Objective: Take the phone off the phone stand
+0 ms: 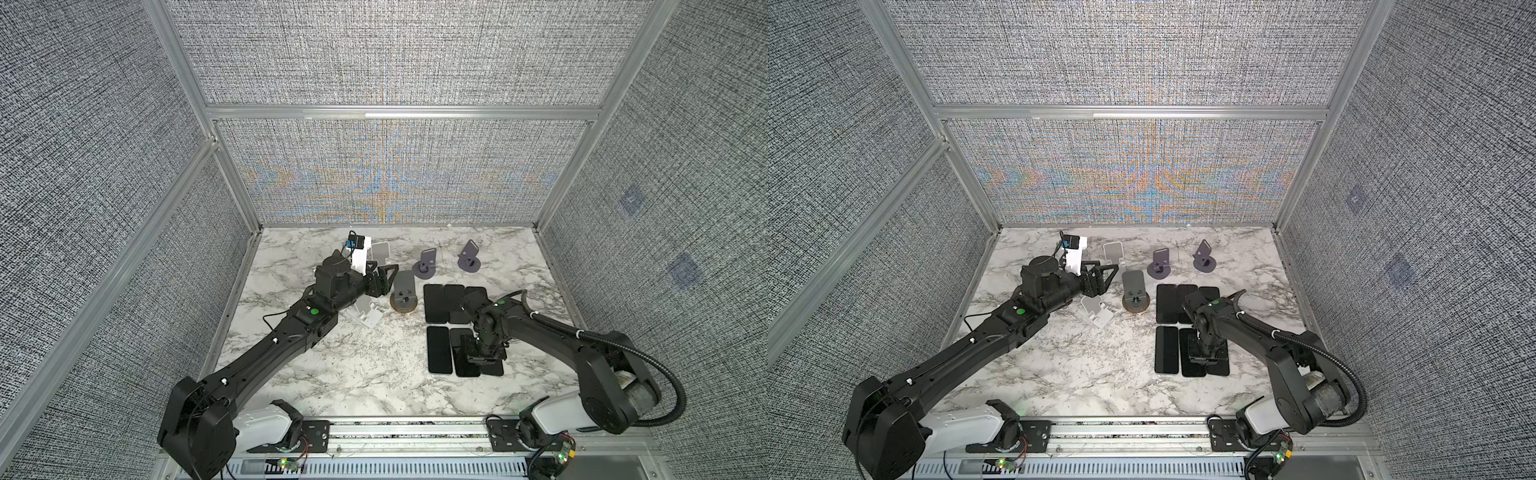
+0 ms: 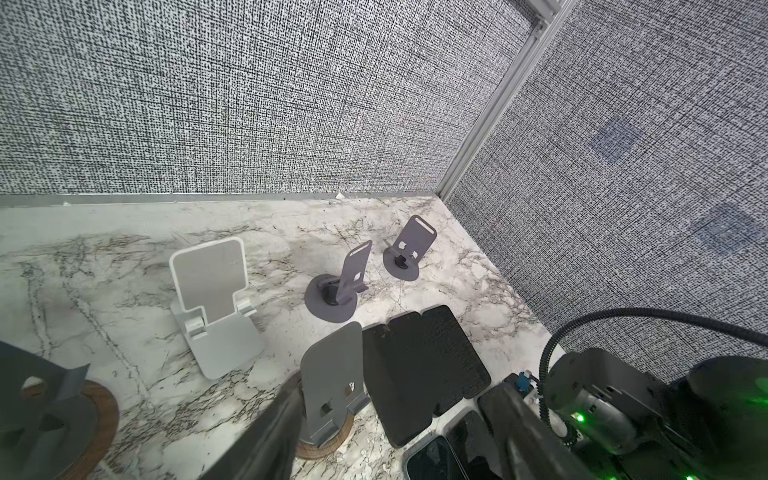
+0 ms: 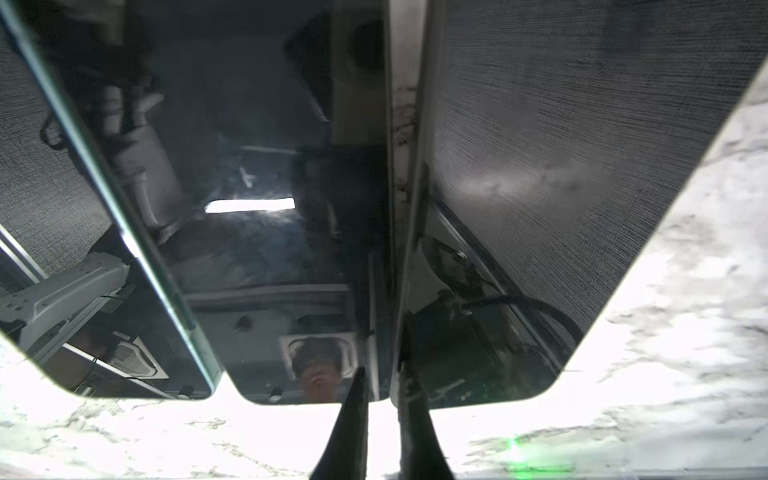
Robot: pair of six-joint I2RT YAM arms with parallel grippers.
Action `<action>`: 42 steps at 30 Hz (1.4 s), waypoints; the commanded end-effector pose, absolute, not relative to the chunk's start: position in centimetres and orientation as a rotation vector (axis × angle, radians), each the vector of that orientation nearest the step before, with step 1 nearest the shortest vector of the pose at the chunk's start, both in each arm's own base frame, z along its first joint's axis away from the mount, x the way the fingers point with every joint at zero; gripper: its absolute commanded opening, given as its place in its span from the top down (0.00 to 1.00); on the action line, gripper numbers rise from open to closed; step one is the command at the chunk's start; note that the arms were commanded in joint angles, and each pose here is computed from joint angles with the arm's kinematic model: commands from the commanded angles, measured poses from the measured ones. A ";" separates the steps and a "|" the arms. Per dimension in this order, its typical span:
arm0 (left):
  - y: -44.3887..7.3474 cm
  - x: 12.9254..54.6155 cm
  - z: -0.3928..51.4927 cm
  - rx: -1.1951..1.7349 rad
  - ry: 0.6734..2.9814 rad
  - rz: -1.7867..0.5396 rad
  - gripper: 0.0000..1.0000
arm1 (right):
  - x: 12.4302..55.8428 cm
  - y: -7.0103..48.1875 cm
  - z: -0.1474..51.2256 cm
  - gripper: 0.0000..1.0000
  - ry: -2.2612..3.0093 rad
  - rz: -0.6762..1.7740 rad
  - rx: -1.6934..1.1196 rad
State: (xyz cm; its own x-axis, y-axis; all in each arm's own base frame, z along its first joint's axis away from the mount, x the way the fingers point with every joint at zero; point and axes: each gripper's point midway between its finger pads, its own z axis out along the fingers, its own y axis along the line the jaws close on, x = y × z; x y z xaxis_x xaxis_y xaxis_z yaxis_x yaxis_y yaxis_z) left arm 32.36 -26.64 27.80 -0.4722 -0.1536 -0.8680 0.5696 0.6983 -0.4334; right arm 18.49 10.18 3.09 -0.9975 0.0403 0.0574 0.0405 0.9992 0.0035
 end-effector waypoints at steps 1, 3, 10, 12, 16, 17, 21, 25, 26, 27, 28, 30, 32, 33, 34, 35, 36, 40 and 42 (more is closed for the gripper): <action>-26.9 32.4 28.2 0.331 1.862 -0.897 0.27 | 18.3 10.1 2.7 0.91 -3.075 0.005 -0.078; -26.9 32.4 28.2 0.333 1.862 -0.896 0.27 | 18.2 9.5 2.6 0.91 -3.069 0.050 -0.080; -26.9 32.2 28.7 0.333 1.834 -0.918 0.27 | 18.1 8.4 2.4 0.92 -3.051 0.135 -0.079; -26.9 32.1 28.8 0.334 1.827 -0.923 0.27 | 18.3 8.2 2.6 0.92 -3.059 0.157 -0.073; -26.9 32.0 29.1 0.339 1.819 -0.923 0.27 | 19.1 8.4 3.6 0.92 -3.092 0.151 -0.060; -26.9 32.0 29.2 0.340 1.816 -0.924 0.27 | 19.4 8.7 4.1 0.91 -3.111 0.117 -0.058; -26.4 32.0 29.4 0.353 1.824 -0.881 0.27 | 21.9 9.8 7.4 0.80 -3.260 -0.017 -0.022; -23.7 32.4 29.3 0.287 1.874 -0.723 0.26 | 25.7 8.6 11.3 0.70 -3.444 -0.008 0.000; -22.4 32.5 29.2 0.264 1.882 -0.651 0.25 | 26.5 8.1 11.9 0.67 -3.487 0.008 0.005; -21.2 32.5 29.2 0.244 1.887 -0.593 0.25 | 27.8 8.0 13.2 0.64 -3.555 -0.005 0.005; -19.7 32.4 29.1 0.219 1.889 -0.519 0.24 | 29.2 7.8 14.6 0.59 -3.630 -0.011 0.019; -16.6 32.3 28.9 0.164 1.893 -0.382 0.21 | 31.3 7.2 16.1 0.48 -3.743 -0.037 0.028; -13.0 32.3 28.2 0.083 1.906 -0.229 0.17 | 32.6 6.4 15.3 0.36 -3.797 -0.037 0.046; -11.3 32.3 27.7 0.043 1.910 -0.161 0.15 | 33.3 6.1 15.3 0.30 -3.826 -0.037 0.055; -9.3 32.3 27.1 -0.010 1.915 -0.077 0.12 | 34.0 5.9 15.1 0.24 -3.854 -0.031 0.070; -7.4 32.2 26.1 -0.064 1.924 0.004 0.11 | 34.6 5.8 14.8 0.16 -3.877 -0.020 0.083; -5.7 32.0 25.6 -0.113 1.921 0.066 0.09 | 35.2 5.5 14.6 0.11 -3.897 -0.006 0.077; -0.7 31.3 22.0 -0.257 1.883 0.261 0.03 | 37.0 5.0 12.6 0.01 -3.940 0.027 0.039; 0.7 31.3 20.3 -0.291 1.868 0.285 0.02 | 37.5 4.8 11.7 0.01 -3.959 0.078 0.070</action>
